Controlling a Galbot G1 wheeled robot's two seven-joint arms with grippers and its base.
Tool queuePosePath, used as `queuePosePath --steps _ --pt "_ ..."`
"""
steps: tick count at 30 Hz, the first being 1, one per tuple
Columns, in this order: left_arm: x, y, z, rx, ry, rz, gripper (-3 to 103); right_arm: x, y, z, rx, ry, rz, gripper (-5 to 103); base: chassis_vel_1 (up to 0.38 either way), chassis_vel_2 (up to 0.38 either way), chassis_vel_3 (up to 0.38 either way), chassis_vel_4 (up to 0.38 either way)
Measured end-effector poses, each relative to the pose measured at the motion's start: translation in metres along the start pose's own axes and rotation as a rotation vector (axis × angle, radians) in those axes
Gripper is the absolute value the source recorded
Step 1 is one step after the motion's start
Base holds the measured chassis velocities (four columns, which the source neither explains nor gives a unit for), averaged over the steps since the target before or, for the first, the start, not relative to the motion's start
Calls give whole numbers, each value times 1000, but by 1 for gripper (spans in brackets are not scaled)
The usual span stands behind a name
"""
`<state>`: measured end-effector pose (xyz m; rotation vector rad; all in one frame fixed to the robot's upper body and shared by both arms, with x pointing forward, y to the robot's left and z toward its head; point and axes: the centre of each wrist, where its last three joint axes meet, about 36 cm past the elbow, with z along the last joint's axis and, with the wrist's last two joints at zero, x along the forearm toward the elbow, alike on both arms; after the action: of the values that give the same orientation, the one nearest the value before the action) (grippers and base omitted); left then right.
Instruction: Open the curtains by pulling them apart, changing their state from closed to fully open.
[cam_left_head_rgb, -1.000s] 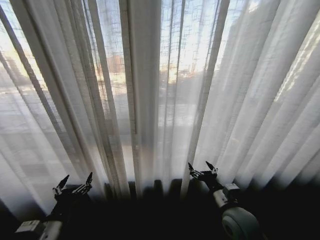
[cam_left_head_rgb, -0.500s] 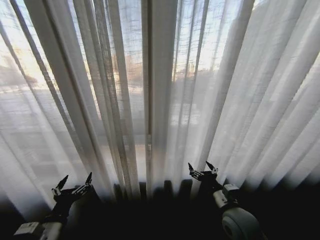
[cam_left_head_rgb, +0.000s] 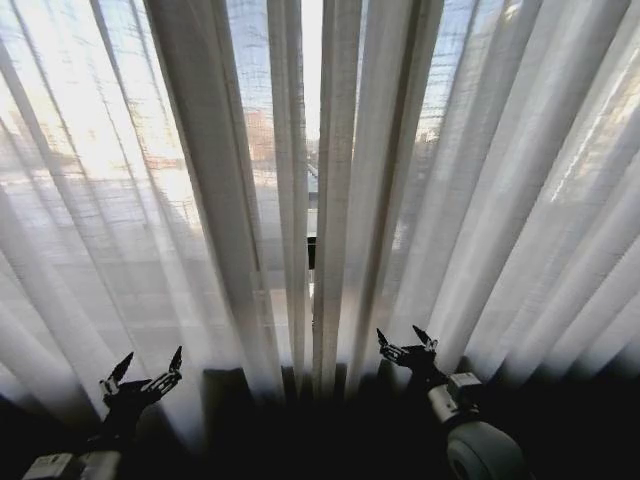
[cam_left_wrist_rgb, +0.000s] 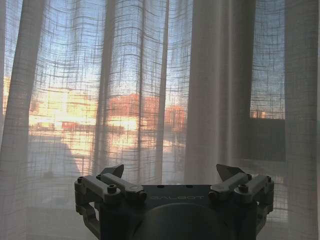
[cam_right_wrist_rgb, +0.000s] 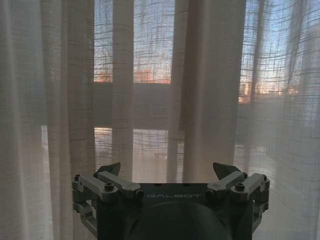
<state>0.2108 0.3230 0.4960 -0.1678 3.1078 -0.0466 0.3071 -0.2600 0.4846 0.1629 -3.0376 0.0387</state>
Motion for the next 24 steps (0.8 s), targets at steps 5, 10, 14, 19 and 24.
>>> queuePosePath --steps 5,10,14,19,24 --pt "0 0 0 1 -3 -12 100 -12 0 0 -70 13 -33 100 219 190 -222 -212" --pt "3 -3 0 3 1 -26 100 -38 -7 0 -136 34 -32 100 52 -3 -44 -32" --pt "7 -4 0 1 8 -34 100 -61 -9 3 -157 48 -31 100 -19 -15 12 15" --pt "11 -2 -3 -12 2 -48 100 -100 -1 10 -174 54 -48 100 -33 -23 50 39" --pt "12 -2 -6 -14 -7 -57 100 -134 7 9 -179 43 -55 100 0 0 0 0"
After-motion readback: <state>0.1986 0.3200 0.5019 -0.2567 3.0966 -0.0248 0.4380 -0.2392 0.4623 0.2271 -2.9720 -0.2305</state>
